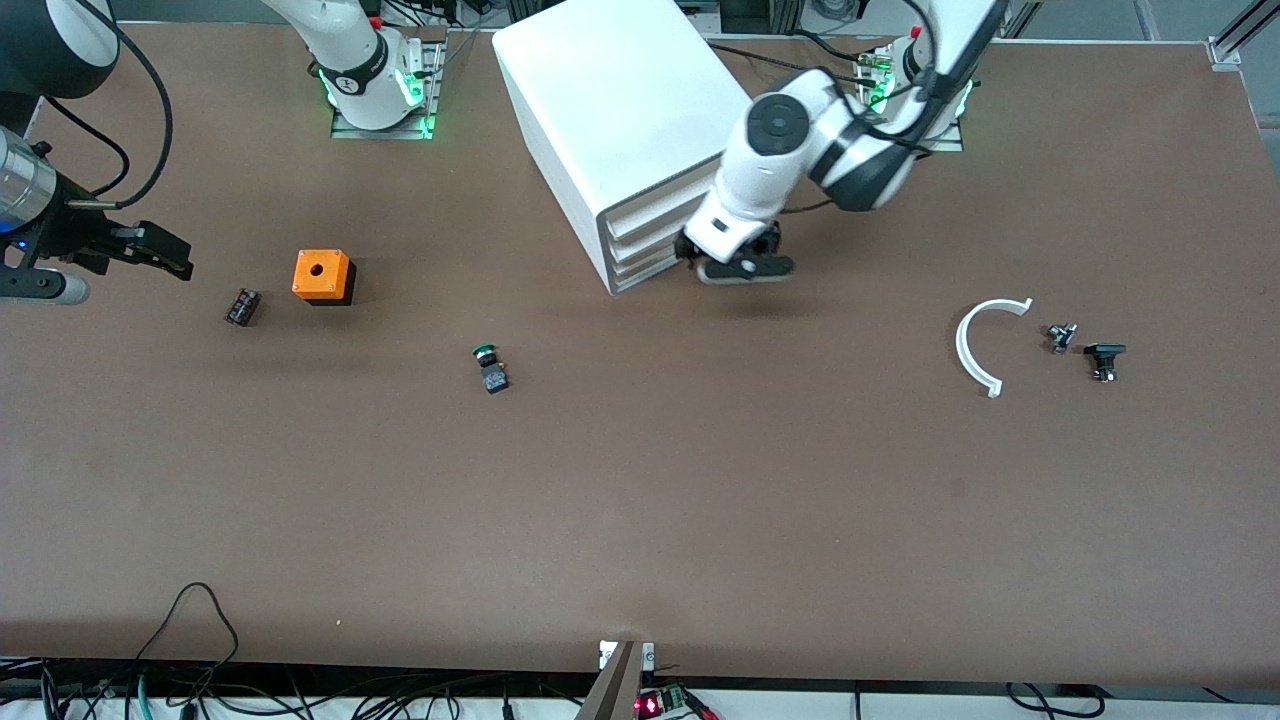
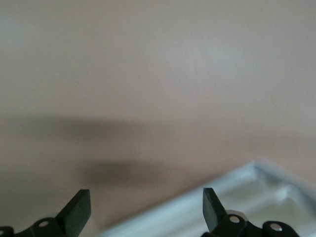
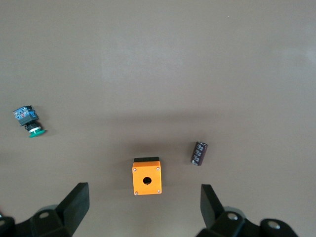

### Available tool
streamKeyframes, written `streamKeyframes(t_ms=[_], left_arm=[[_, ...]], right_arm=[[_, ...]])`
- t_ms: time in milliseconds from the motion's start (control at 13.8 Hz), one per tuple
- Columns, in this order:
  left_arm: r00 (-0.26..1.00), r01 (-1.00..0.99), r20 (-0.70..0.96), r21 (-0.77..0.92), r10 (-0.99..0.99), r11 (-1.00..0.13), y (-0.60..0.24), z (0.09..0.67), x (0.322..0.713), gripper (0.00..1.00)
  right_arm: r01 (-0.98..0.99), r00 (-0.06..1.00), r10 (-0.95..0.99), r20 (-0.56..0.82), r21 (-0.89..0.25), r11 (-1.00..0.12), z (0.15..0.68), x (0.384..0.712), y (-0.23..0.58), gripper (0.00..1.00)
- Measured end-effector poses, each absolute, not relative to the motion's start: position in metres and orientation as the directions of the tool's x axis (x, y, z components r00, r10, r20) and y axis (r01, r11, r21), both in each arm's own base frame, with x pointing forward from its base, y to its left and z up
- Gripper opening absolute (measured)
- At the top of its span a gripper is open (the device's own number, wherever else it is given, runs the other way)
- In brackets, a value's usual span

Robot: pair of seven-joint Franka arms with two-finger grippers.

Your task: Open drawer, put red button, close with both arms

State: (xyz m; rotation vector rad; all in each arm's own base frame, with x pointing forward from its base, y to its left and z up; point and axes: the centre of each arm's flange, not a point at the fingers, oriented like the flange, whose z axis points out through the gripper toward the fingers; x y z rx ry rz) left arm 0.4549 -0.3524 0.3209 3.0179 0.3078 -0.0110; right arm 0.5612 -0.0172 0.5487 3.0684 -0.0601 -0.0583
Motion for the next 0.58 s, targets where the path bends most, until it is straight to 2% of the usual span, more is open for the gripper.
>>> streamKeyframes(t_ms=[218, 364, 582], left_arm=[[0.937, 0.307, 0.128, 0.143, 0.326, -0.941, -0.228, 0.389, 0.545, 1.00], [0.950, 0.256, 0.160, 0.094, 0.268, -0.962, -0.173, 0.428, 0.559, 1.00], [0.981, 0.170, 0.096, -0.005, 0.169, -0.985, -0.124, 0.506, 0.550, 1.00]], right_arm=[[-0.035, 0.999, -0.037, -0.033, 0.072, -0.997, 0.549, 0.561, -0.017, 1.00], [-0.034, 0.999, -0.037, -0.037, 0.071, -0.997, 0.548, 0.558, -0.017, 1.00], [-0.034, 0.999, -0.035, -0.016, 0.065, -0.997, 0.545, 0.545, -0.018, 1.00]])
